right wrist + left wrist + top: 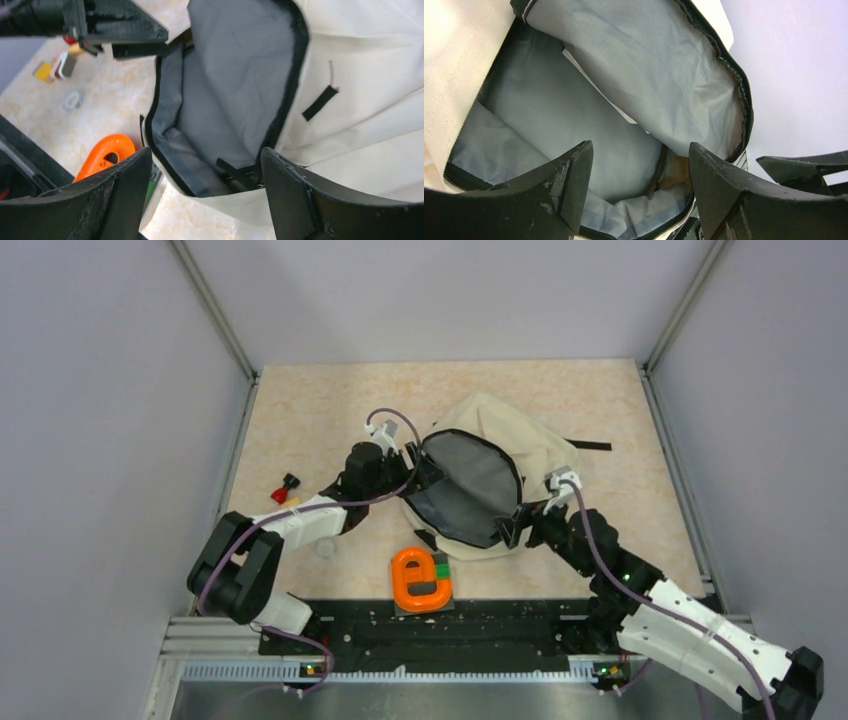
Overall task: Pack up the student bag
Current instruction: Zip the student bag at the center of the board.
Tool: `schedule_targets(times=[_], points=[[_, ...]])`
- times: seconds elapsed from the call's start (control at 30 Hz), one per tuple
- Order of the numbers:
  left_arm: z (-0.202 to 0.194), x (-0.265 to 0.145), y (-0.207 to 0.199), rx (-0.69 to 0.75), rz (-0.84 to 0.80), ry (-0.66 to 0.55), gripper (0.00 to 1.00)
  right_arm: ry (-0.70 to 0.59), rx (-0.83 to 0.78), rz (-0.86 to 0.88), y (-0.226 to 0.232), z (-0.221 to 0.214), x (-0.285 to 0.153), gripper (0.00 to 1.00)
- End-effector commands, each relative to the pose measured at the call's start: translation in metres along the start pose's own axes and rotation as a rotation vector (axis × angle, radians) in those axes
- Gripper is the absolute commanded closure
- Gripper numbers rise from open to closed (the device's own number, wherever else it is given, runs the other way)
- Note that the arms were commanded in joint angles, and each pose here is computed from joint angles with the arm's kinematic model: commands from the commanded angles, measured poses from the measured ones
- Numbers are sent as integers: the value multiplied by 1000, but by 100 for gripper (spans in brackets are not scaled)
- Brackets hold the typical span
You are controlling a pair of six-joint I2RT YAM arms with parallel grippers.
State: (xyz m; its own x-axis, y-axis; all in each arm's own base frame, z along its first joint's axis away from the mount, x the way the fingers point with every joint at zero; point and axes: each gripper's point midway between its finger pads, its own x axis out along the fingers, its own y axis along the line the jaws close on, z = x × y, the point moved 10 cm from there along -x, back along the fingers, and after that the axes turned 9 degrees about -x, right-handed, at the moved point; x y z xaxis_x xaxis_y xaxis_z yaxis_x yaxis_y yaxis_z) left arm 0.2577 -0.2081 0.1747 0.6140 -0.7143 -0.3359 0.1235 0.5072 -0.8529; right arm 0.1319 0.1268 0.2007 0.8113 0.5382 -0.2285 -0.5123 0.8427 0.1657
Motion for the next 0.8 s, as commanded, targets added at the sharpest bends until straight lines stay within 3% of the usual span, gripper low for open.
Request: schedule_targets(times=[0.0,0.2,0.57,0.77], points=[[10,1,-18,28,-81,-10,25,12,-171,-16,17,6,6,23],[10,-3,-13,29,-66,-16,25,159,-302,-129,29,-9,34,31],[15,-11,-9,30,-52,-35,25,270,-439,-257,26,-27,56,32],[15,-10,-7,21,-56,-29,25,277,-517,-299,28,-32,60,39]])
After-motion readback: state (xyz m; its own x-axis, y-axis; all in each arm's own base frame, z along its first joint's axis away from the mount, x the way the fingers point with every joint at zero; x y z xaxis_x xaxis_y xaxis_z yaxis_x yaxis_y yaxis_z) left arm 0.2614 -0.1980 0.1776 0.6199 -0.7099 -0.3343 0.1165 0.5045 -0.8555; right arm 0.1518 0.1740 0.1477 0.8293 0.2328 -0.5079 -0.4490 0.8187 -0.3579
